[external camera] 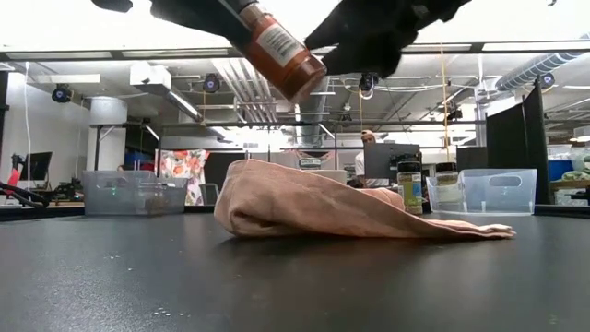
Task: Sort spices by type
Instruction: Put the black brown spice bottle into the transparent bin
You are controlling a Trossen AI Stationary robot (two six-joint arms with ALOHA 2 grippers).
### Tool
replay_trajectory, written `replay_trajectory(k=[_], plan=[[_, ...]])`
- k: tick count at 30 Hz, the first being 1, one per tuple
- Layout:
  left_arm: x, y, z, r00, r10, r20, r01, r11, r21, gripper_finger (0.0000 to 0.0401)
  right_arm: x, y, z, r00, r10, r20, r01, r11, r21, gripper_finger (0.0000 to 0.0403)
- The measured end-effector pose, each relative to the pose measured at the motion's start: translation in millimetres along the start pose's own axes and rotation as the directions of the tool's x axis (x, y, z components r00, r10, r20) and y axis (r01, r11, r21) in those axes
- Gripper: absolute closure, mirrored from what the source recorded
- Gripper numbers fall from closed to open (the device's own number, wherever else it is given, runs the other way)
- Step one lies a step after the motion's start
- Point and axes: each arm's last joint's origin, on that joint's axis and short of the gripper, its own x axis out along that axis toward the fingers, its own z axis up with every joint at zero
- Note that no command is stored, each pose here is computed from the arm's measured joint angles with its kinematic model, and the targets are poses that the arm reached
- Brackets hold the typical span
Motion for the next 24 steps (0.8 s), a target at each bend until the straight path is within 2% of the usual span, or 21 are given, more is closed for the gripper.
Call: replay_trajectory(k=[4,8,24], plan=[[-1.3,1.2,2.6,1.0,-0.007,-0.002,0.007,1.0,0.01,0.0208,5.3,4.1,8.2,0.999,-0.011,-0.04,0.009,0.999,-0.033,0.0072],[-2.8,2.7,5.6,1.0,-0.008,0.002,0.008,1.0,0.023,0.0208,8.1,7.6,16.2,0.996,-0.007,-0.09,0.003,0.999,-0.042,0.0047],[-4.0,7.5,12.4,0.998,0.039,0.05,-0.04,0.999,0.012,0.0208,10.5,9.3,19.2,0.993,-0.005,-0.116,0.002,1.0,-0.02,0.0061]])
